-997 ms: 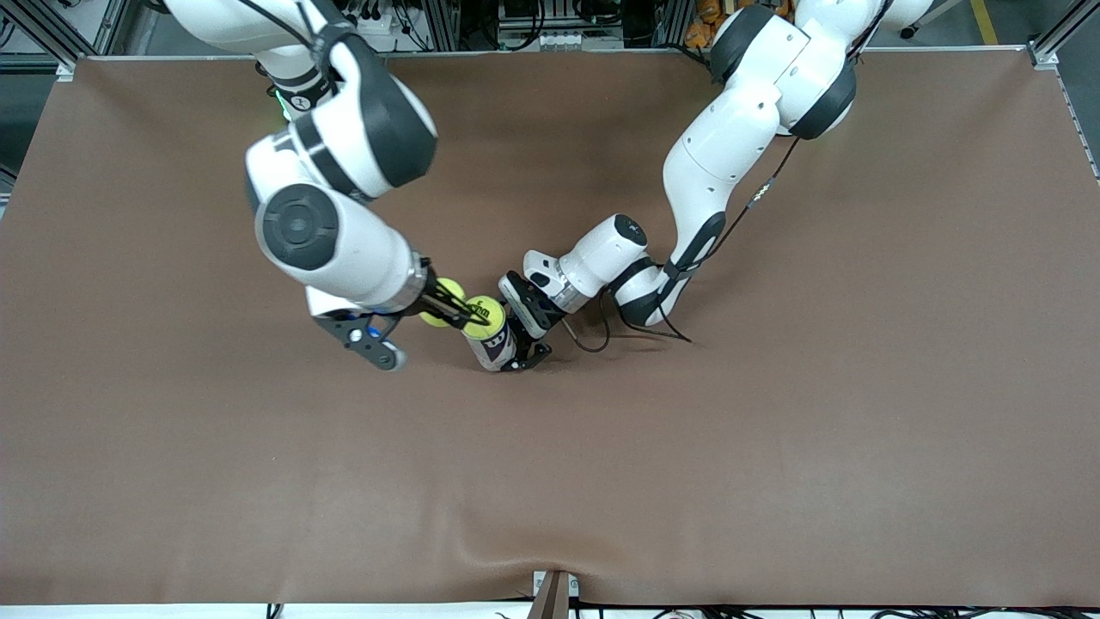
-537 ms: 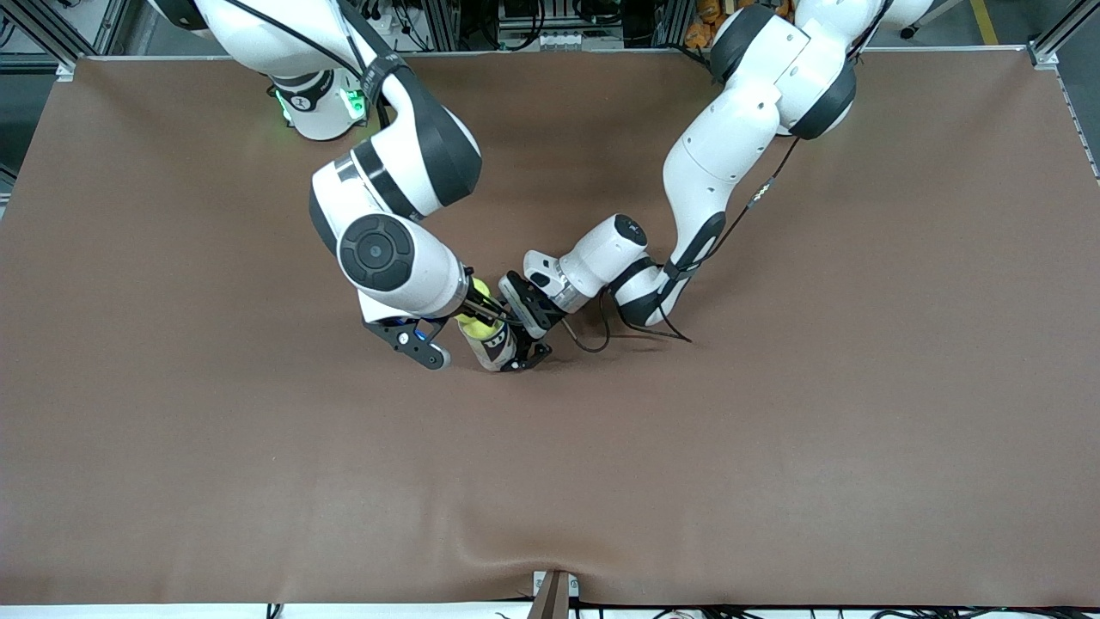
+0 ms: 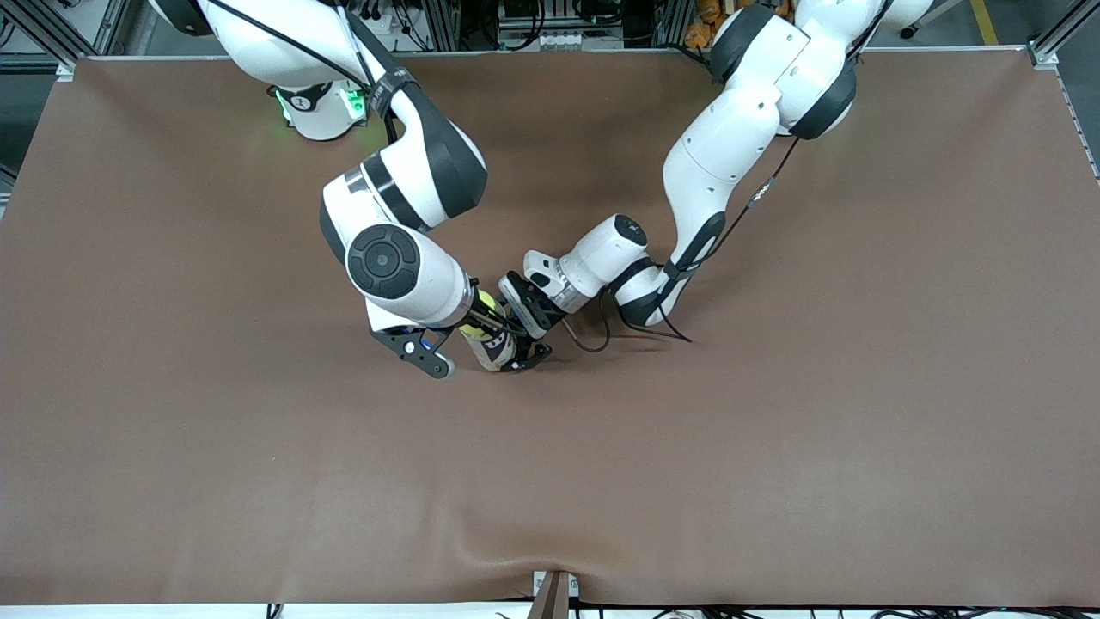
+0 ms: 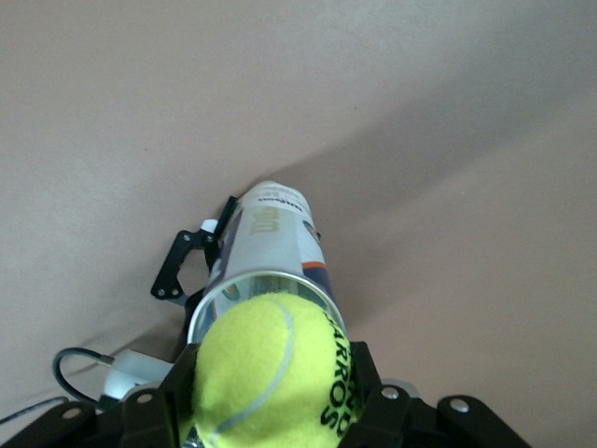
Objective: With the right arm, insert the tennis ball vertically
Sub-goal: 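Release the second ball into the tube and withdraw the right gripper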
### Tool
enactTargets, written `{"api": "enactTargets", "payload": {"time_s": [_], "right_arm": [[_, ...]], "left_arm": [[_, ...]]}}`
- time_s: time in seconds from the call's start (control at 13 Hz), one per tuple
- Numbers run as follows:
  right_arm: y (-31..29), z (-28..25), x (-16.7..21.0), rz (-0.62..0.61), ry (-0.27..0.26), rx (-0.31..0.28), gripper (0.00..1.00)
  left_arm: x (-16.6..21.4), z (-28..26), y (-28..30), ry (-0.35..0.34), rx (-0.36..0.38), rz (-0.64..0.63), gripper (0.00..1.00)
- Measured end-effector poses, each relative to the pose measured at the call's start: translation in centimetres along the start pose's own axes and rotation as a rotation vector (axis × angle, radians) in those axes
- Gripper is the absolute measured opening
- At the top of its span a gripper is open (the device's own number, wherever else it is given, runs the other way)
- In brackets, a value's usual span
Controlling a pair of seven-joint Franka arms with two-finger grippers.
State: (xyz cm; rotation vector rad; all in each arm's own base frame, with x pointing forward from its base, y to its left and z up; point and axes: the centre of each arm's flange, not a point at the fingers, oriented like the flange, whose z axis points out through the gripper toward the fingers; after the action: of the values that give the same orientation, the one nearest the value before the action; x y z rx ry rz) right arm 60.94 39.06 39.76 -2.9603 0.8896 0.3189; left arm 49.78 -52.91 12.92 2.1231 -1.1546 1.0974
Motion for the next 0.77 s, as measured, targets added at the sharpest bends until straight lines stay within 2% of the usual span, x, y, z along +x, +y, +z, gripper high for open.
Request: {"api": "enactTargets", "payload": {"time_s": [0.23,0.31,0.46,0.54,0.77], "right_arm": [[-0.21,0.89,0.22,0.007,0.001,-0.005,0.67],[-0.24,1.0,0.26,0.008,0.005,-0.007,0.73],[-0.38,1.04,0.02,0.013,0.012,-0.008,0.93],[-0.46,1.06,-0.12,0.017,0.014,-0.008,1.0],[-0.43,0.83,0.05,0.024,0.02,-0.004,1.0]], "left_arm": [[0.0,0.0,0.0,0.0,0.0,0.0,0.84],[0.0,0.0,0.0,0.0,0.0,0.0,0.84],[0.01,0.0,-0.01,0.0,0.0,0.0,0.84],[0.0,0.0,-0.02,0.0,0.0,0.0,0.84],[0.0,-0.01,-0.03,0.0,0.0,0.0,0.84]]}}
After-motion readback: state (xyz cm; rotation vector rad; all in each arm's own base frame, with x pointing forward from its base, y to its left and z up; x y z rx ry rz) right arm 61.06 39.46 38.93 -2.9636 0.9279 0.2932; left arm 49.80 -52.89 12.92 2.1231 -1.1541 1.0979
